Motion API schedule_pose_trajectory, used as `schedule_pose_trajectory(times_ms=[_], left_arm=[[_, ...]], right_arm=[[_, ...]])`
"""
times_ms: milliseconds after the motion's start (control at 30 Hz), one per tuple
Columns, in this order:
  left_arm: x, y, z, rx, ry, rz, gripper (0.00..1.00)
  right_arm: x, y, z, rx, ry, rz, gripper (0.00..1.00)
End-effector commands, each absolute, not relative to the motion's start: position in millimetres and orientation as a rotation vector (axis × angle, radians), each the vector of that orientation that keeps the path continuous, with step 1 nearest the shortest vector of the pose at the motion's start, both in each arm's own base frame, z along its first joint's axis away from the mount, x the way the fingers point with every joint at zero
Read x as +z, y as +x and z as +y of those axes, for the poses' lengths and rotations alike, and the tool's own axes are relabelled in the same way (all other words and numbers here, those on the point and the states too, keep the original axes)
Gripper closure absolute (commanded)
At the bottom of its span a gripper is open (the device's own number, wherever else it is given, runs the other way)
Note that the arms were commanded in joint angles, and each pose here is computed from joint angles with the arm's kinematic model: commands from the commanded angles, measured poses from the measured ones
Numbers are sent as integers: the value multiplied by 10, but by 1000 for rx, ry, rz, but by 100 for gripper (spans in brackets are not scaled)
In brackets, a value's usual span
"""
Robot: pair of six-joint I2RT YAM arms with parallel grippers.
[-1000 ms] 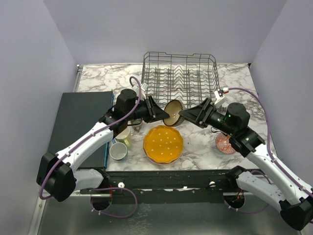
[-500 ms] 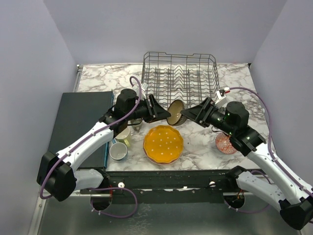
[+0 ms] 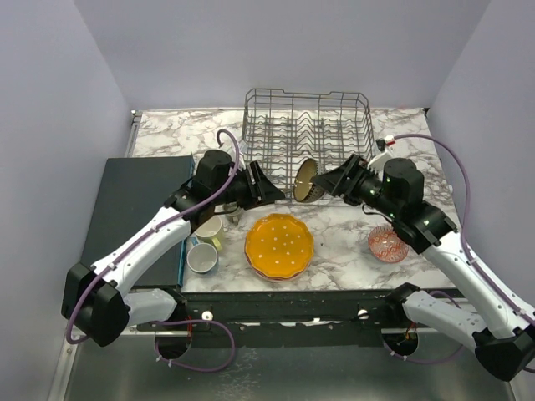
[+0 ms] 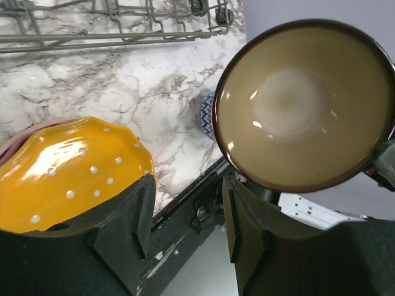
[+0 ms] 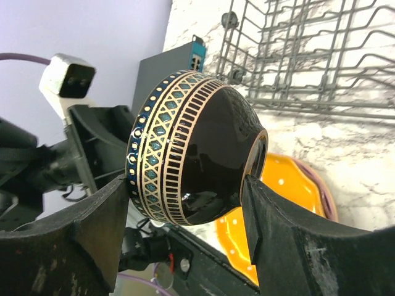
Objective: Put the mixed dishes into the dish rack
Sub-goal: Turn the bowl upside down on the dish rack.
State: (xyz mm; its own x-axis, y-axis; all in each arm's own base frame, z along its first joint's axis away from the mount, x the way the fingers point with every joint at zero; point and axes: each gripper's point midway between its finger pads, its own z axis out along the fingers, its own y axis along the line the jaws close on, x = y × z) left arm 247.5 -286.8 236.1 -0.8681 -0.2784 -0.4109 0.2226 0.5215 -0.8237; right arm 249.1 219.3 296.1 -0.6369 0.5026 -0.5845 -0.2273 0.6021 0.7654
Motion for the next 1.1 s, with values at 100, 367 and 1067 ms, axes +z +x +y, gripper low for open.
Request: schedule_pose_trajectory(times_ms=[100,367,1067], left_arm=[[2537,2524,-2615,-1148,-11,2245,47],[2564,2416,-2364,-981,65,2283,46],[2394,2070,-1855,-733,228,2293,45]], right_arm=[[3209,2813,2076,880,152,1939,69],[3142,3193,1982,600,60,2008,69],[2737,4397,1615,-228,-89,2113,71]])
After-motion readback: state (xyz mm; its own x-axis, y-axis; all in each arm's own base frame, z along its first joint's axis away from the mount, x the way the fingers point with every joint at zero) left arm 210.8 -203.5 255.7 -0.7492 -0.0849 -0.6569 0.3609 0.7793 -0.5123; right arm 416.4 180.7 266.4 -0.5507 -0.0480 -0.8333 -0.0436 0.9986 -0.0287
